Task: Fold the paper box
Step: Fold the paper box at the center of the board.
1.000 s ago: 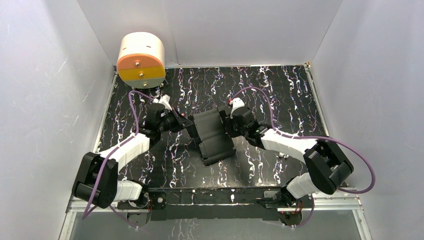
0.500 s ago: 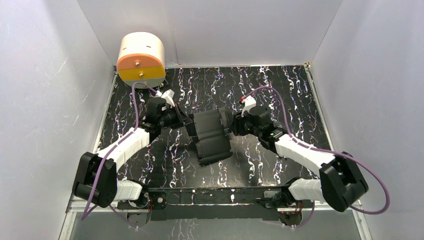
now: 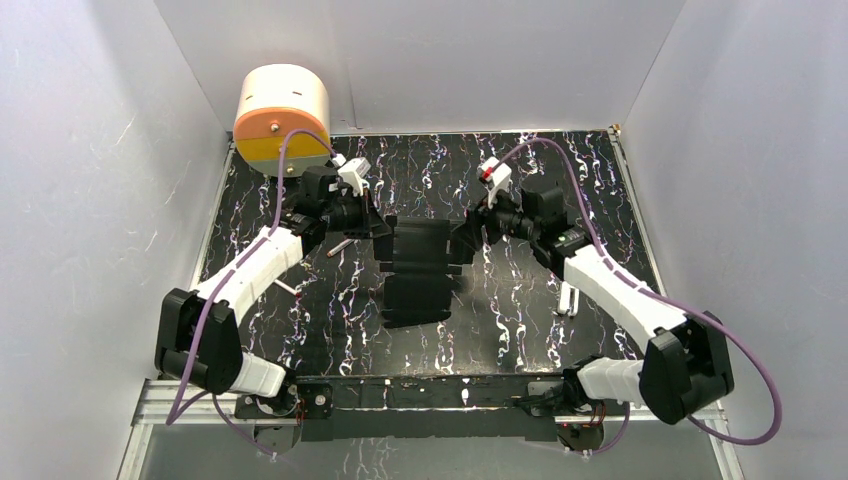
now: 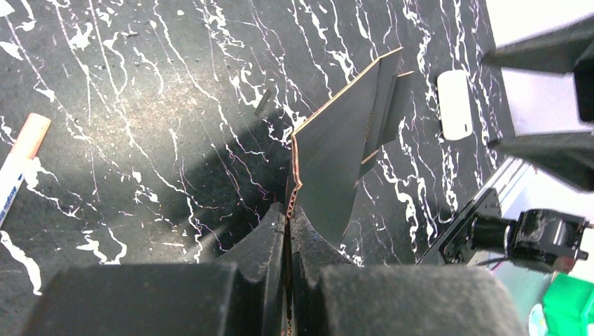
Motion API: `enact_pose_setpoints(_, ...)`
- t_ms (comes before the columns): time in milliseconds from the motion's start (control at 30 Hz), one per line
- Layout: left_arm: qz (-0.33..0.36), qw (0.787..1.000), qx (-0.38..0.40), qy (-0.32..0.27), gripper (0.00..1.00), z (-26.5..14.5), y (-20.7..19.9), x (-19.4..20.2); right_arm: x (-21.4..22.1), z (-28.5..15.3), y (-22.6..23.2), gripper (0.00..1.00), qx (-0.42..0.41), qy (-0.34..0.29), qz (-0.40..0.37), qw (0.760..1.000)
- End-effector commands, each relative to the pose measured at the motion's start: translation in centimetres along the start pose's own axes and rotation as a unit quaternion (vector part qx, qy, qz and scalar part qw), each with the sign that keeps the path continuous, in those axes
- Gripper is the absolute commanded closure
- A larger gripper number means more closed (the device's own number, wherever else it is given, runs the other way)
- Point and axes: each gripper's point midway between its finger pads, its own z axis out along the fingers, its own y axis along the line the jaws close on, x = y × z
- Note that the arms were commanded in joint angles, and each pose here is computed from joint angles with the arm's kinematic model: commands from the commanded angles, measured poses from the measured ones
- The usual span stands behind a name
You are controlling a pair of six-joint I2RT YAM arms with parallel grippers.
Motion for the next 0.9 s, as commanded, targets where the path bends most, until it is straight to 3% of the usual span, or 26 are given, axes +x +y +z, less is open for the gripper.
enact_pose_setpoints(0, 0.052, 0.997, 0.045, 0.024, 1.00, -0.6, -1.9, -0.1, -3.4, 0.9, 1.1, 0.31, -0.074, -0.018, -0.064, 0.995)
enact_pose_setpoints(400, 0.079, 0.991, 0.093, 0.047, 1.00, -0.8, -3.2, 0.5, -2.7, 4.3, 2.7, 0.34, -0.211, 0.016, -0.062, 0.975)
enact_pose_setpoints(600, 0.088, 0.988, 0.119, 0.046, 1.00, -1.2, -4.0, 0.7, -1.5, 5.4, 2.6, 0.36, -0.228, 0.034, -0.049, 0.972)
enact_pose_setpoints(733, 0.088, 0.987, 0.125, 0.047, 1.00, -1.3, -4.2, 0.8, -0.8, 5.8, 2.5, 0.41, -0.238, 0.047, -0.041, 0.969)
enact_pose_setpoints(867, 0.088, 0.987, 0.126, 0.048, 1.00, -1.2, -4.2, 0.9, -0.7, 5.9, 3.0, 0.54, -0.257, 0.048, -0.035, 0.964)
